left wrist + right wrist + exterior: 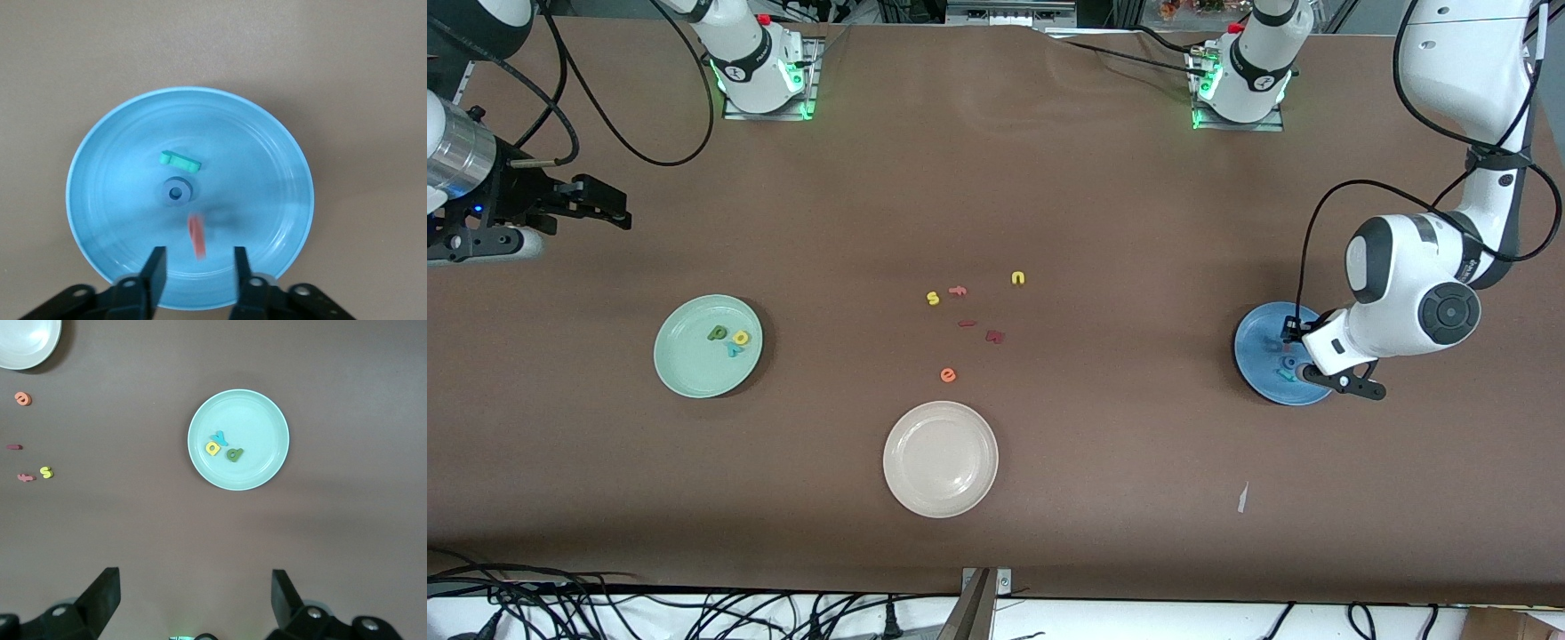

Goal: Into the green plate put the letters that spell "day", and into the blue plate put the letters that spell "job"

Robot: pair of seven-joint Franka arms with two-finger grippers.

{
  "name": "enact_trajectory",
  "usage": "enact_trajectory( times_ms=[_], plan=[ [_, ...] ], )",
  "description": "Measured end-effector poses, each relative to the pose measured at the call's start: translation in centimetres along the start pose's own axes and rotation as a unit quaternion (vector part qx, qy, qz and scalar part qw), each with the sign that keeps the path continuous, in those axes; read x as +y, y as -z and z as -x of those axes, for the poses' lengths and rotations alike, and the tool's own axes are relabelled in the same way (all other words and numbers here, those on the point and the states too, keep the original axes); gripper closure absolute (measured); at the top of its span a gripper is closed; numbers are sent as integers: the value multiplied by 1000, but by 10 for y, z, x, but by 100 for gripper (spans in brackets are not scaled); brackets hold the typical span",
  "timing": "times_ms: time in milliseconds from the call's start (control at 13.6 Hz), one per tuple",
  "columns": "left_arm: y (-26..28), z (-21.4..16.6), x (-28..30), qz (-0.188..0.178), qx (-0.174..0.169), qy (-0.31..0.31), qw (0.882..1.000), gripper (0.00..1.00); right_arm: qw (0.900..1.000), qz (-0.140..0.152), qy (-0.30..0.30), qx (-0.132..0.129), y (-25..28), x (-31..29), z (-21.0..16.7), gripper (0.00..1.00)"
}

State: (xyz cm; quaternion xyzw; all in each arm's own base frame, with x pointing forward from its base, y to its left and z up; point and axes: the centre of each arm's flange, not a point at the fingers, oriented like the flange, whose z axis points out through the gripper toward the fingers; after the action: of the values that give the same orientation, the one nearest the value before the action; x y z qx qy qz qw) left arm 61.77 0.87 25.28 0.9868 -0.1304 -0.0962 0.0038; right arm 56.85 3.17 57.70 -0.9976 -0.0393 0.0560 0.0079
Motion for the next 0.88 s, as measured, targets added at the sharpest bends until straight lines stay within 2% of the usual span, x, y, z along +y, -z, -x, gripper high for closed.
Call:
enact_trajectory(
  times_ms=[220,293,440,733,880],
  plan=[
    [35,4,-3,-5,28,2,1000,15,1000,0,0,-9,-2,0,2,0],
    [49,8,-4,-17,36,-4,999,4,1000,0,0,-11,-2,0,2,0],
    [70,20,-12,-46,47,-13,998,0,1000,0,0,-13,-2,0,3,0],
    [74,48,-14,-43,56,-9,998,0,1000,0,0,-13,-2,0,3,0],
    [105,53,0,-46,82,-19,995,0,1000,0,0,-13,-2,0,3,0]
  ],
)
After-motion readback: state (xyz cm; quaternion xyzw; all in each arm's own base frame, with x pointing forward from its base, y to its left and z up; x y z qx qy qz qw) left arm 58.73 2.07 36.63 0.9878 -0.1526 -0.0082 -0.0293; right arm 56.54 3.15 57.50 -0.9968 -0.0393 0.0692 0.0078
